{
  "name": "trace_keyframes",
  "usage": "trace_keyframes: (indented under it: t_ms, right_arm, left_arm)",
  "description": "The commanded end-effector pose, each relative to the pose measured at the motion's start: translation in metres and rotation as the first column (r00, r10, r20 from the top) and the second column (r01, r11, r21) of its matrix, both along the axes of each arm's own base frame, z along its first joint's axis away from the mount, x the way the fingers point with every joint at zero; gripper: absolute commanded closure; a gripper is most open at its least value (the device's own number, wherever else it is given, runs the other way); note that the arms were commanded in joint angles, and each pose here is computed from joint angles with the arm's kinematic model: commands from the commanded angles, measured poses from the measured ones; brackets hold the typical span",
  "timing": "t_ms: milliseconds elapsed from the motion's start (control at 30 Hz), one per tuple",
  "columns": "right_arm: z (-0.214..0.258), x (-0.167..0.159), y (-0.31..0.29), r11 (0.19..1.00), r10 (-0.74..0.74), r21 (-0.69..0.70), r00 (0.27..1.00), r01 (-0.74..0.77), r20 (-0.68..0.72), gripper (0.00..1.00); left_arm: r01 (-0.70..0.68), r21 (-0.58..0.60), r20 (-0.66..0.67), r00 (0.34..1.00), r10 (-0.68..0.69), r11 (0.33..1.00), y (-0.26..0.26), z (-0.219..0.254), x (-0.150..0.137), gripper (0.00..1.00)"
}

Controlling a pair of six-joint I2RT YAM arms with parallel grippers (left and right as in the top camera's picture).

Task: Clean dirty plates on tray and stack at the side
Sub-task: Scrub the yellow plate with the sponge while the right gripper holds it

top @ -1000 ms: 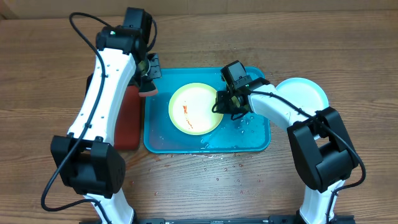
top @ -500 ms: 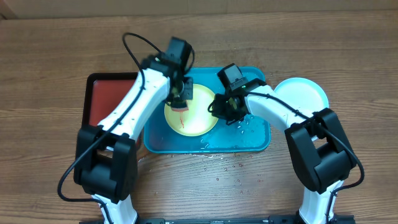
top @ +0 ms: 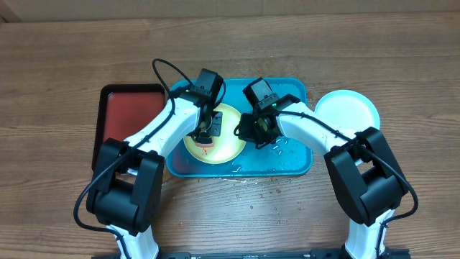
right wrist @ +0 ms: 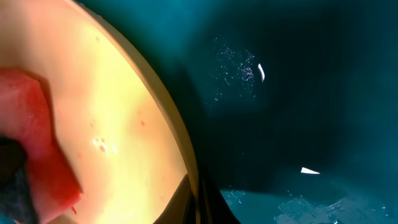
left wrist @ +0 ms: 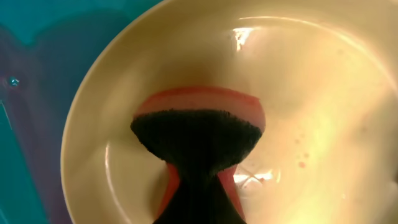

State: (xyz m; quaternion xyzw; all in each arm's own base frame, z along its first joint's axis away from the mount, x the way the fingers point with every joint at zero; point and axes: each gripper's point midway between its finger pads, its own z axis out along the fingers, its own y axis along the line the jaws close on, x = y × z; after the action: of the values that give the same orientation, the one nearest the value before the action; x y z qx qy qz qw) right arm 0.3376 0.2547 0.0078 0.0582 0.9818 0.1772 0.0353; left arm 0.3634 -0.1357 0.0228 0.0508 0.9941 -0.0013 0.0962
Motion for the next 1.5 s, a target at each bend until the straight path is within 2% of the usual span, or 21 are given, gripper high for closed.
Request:
trace_keyframes:
  t_ms: [0,300,467,600,733,900,1067,1167,1233,1300,1467]
  right_arm:
    - [-0.010,-0.005,-0.002,1.000,0.002,-0.024,1.000,-0.002,-0.018,0.96]
    - [-0.010,-0.003,-0.004,0.999,-0.002,-0.036,1.000,0.002,-0.010,0.96]
    - [-0.010,-0.003,-0.004,0.999,-0.002,-0.036,1.000,0.002,-0.010,0.96]
    - [-0.010,-0.004,-0.005,0.999,-0.002,-0.036,1.000,0.002,-0.011,0.96]
    - [-0.010,-0.003,-0.004,0.999,-0.002,-0.036,1.000,0.002,-0.010,0.96]
    - [-0.010,-0.003,-0.005,0.999,-0.002,-0.036,1.000,0.001,-0.010,0.96]
    - [-0.010,-0.003,-0.005,0.999,-0.002,-0.036,1.000,0.001,-0.010,0.96]
    - [-0.010,-0.003,-0.005,0.999,-0.002,-0.036,1.000,0.001,-0.010,0.96]
    - [-0.010,-0.003,-0.005,0.999,-0.002,-0.036,1.000,0.001,-0.010,0.96]
    - [-0.010,-0.003,-0.004,0.999,-0.002,-0.036,1.000,0.002,-0.010,0.96]
    - [-0.010,-0.003,-0.005,0.999,-0.002,-0.036,1.000,0.001,-0.010,0.96]
  left_arm:
    - [0.096,0.071,0.021,0.995,-0.098,0.993,0.011,-0.003,0.001,0.96]
    - [0.365,0.104,0.068,0.926,-0.372,0.925,0.001,0.000,0.015,0.96]
    - [0.334,0.191,0.188,0.910,-0.369,0.923,0.006,0.011,0.047,0.96]
    - [0.319,0.197,0.248,0.899,-0.362,0.927,0.002,0.018,0.060,0.96]
    - [0.333,0.194,0.201,0.907,-0.370,0.923,0.004,0.013,0.049,0.96]
    - [0.390,0.099,0.057,0.916,-0.397,0.915,0.000,-0.001,0.012,0.96]
    - [0.468,-0.111,-0.036,0.880,-0.474,0.877,-0.025,-0.005,-0.026,0.96]
    - [0.521,-0.266,-0.028,0.837,-0.546,0.811,-0.048,0.000,-0.044,0.96]
    - [0.541,-0.322,-0.008,0.819,-0.574,0.777,-0.057,0.003,-0.049,0.96]
    - [0.551,-0.318,0.012,0.816,-0.578,0.771,-0.059,0.004,-0.045,0.96]
    - [0.568,-0.213,0.077,0.821,-0.566,0.795,-0.053,0.003,-0.019,0.96]
